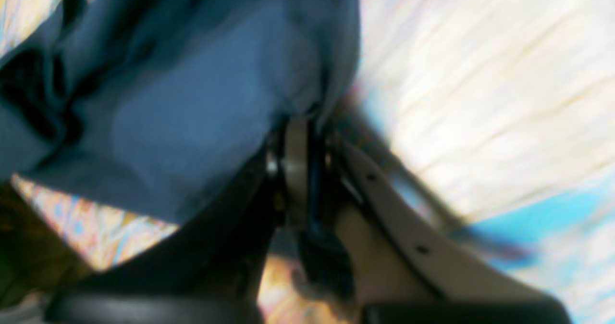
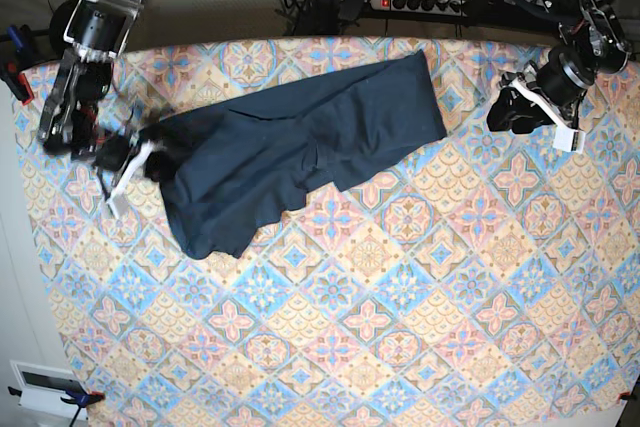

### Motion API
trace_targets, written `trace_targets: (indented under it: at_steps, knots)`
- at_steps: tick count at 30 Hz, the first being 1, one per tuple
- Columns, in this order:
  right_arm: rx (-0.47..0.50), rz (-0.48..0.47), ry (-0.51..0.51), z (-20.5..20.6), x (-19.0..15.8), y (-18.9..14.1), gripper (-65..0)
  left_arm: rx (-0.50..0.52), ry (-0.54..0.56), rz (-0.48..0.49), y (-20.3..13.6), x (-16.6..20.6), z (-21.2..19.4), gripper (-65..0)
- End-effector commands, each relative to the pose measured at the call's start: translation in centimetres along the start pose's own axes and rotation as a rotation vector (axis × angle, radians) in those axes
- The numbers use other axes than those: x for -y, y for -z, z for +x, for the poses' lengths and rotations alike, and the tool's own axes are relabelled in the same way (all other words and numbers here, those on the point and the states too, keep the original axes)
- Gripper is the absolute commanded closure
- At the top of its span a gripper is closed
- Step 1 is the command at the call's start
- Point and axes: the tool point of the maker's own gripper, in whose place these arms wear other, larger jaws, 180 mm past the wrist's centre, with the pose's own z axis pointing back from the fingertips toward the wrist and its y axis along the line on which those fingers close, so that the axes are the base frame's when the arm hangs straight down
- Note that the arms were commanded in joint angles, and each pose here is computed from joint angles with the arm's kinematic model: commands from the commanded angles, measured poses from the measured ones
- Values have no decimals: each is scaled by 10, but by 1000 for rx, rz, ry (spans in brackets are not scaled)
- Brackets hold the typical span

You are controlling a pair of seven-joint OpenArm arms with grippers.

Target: Layout the t-shirt on the table in an organized manner, then fold the t-shirt properly

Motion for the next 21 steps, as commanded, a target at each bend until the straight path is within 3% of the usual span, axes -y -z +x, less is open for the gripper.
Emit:
trace_targets:
  at_steps: [1, 7, 15, 17, 21]
  knots:
    - [77, -20, -37, 31, 5, -10, 0, 24, 10, -1, -2, -2, 7, -315]
    - [62, -68, -76, 41, 13, -10, 0, -26, -83, 6, 9, -20, -15, -315]
    - [56, -72, -79, 39, 13, -9, -1, -23, -83, 2, 10, -19, -14, -315]
    - [34, -118, -97, 36, 21, -10, -40, -22, -83, 1, 10, -18, -14, -315]
    - [-17, -195, -133, 29, 35, -13, -196, -32, -78, -9, 12, -15, -16, -315]
